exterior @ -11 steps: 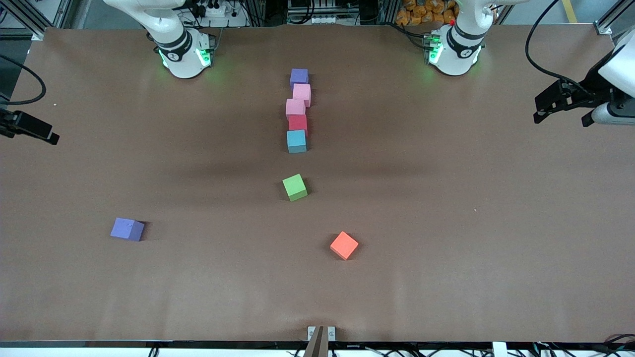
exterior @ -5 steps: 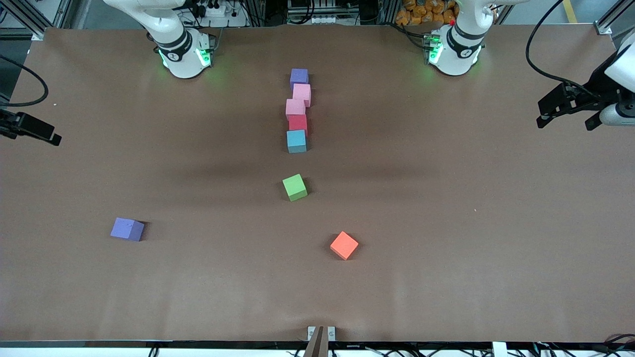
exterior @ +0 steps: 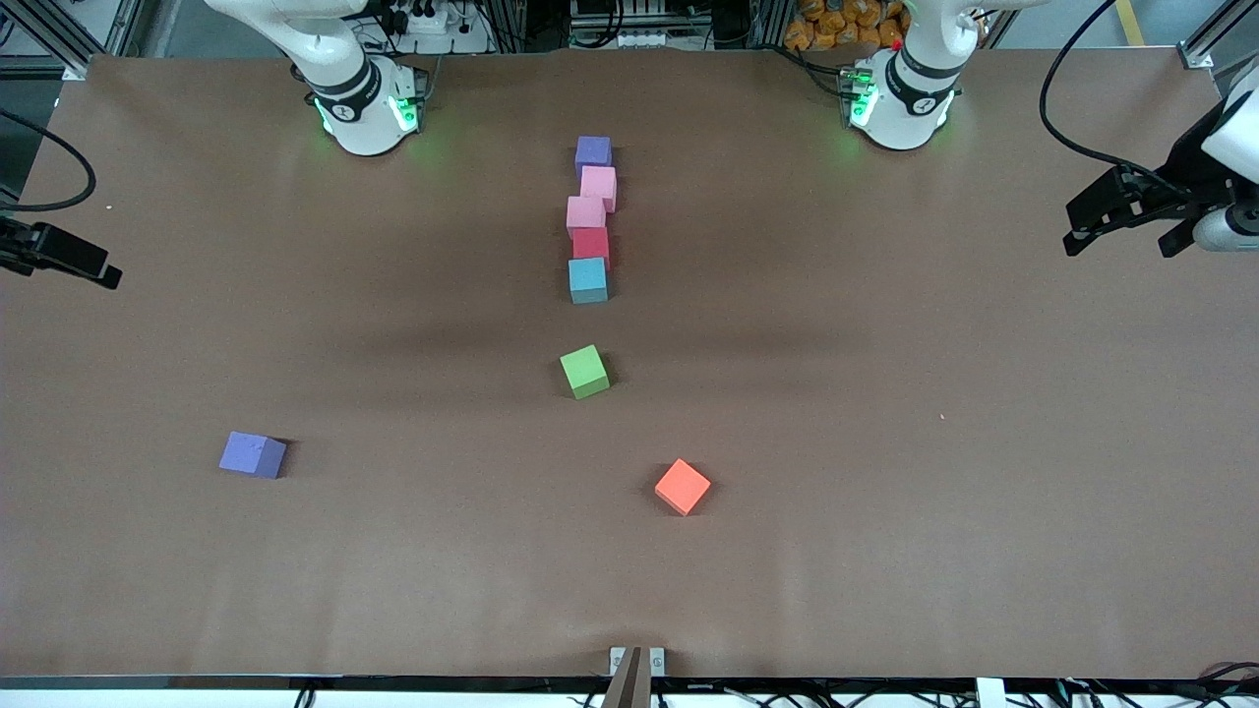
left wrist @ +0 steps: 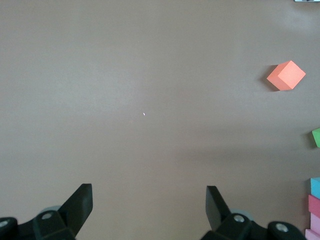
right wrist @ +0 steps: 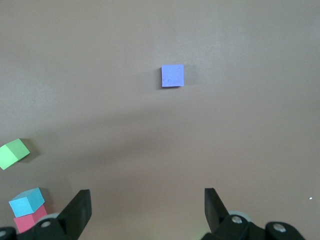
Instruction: Arrange blocks into number 1
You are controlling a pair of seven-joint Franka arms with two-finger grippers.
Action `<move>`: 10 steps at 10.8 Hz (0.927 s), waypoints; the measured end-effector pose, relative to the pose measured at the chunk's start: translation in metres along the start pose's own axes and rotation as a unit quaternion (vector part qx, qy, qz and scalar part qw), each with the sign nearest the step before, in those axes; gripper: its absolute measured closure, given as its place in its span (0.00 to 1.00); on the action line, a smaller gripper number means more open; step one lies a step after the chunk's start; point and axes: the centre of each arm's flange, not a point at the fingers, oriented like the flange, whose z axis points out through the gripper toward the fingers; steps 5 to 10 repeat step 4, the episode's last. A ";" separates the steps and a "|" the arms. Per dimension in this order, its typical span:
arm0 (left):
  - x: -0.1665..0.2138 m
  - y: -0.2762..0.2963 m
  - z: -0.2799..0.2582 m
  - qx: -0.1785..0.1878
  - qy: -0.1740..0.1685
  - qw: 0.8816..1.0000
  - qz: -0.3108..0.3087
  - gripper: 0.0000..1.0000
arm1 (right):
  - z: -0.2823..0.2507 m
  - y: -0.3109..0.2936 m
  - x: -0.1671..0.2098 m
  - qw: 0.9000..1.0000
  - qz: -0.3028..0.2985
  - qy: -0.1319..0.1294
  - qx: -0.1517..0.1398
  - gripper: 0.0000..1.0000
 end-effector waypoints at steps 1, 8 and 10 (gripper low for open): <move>0.000 -0.001 0.000 0.000 0.000 1.000 -0.001 0.00 | 0.000 0.000 0.000 1.000 0.000 0.000 0.000 0.00; 0.000 -0.002 0.000 0.000 0.000 1.000 -0.002 0.00 | 0.000 0.000 0.000 1.000 0.000 0.000 0.000 0.00; 0.000 -0.002 0.000 0.000 0.000 1.000 -0.002 0.00 | 0.000 0.000 0.000 1.000 0.000 0.000 0.000 0.00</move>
